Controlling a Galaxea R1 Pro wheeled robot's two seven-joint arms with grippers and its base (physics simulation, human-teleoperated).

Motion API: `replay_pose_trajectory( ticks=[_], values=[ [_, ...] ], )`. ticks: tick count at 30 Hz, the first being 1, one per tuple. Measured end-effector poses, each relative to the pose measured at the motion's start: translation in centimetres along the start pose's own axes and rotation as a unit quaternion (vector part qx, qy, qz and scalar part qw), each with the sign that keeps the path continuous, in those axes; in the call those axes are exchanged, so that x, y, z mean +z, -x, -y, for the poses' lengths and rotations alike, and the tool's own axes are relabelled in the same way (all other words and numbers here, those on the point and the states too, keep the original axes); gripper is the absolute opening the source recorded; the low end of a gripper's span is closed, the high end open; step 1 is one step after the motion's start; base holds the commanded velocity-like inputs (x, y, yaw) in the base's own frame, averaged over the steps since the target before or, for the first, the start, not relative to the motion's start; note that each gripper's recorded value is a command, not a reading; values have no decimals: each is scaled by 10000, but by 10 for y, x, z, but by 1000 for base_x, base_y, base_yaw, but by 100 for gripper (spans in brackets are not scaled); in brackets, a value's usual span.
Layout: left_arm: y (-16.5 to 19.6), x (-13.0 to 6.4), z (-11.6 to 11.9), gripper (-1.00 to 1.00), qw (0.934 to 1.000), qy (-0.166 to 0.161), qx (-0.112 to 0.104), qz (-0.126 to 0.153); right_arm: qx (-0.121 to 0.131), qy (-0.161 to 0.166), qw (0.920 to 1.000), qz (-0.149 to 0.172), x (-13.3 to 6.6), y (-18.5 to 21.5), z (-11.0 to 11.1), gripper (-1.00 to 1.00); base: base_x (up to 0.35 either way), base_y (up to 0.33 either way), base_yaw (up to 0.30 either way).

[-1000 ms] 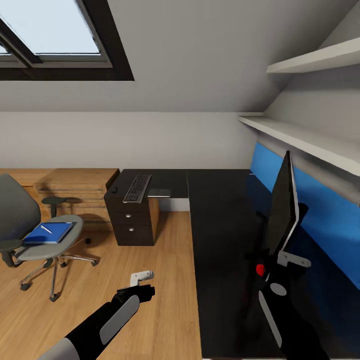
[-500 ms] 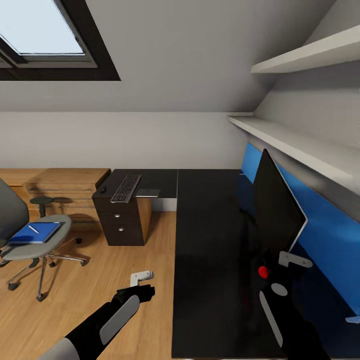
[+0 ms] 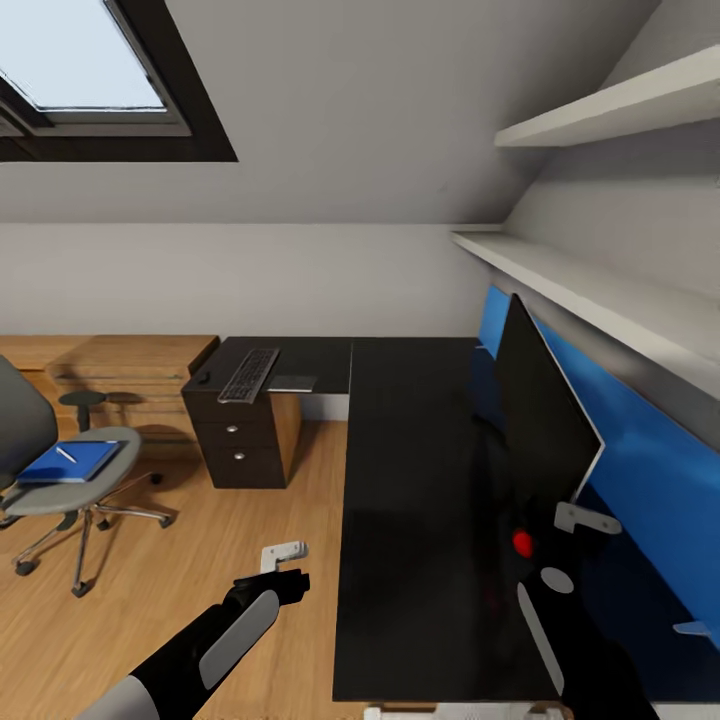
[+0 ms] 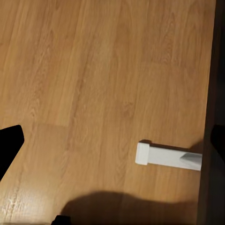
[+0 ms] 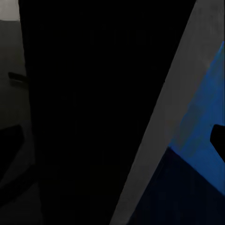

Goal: In the bedroom, organize the workspace by keeping the computer under the desk, ensuring the monitor is on the desk, placing the keyboard on the desk next to the monitor, placing the mouse on the desk next to the keyboard, moving the folder from the swivel chair onto the desk next to the mouse, stacking the notebook on top of the folder with the pen on top of the notebook, and positioning the swivel chair next to the desk.

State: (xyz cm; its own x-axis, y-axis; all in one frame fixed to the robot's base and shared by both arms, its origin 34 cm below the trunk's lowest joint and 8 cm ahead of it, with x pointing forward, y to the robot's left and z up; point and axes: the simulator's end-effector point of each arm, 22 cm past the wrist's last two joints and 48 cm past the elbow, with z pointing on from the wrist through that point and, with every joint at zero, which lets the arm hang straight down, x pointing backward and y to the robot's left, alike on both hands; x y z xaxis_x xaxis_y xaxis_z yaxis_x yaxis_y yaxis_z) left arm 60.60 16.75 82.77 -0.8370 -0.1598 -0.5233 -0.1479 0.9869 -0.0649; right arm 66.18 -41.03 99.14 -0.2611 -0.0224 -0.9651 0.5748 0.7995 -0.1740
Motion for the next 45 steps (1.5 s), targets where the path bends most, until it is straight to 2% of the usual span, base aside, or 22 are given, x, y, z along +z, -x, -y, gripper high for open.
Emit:
replay_pose_trajectory(
  ticks=[5,10,27,45],
  values=[
    [0,0,0,100,10000,1,2,-2,17,174,9998,43,-1,2,-9,100,-139,0,0],
    [0,0,0,100,10000,0,1,0,25,217,9997,66,-1,4,-11,100,-138,-101,0],
    [0,0,0,100,10000,2,1,7,34,223,9997,88,-1,6,-11,100,-21,-172,0],
    [0,0,0,100,10000,-2,-8,-3,20,225,9997,70,-1,4,-11,100,-27,-8,0]
  ],
)
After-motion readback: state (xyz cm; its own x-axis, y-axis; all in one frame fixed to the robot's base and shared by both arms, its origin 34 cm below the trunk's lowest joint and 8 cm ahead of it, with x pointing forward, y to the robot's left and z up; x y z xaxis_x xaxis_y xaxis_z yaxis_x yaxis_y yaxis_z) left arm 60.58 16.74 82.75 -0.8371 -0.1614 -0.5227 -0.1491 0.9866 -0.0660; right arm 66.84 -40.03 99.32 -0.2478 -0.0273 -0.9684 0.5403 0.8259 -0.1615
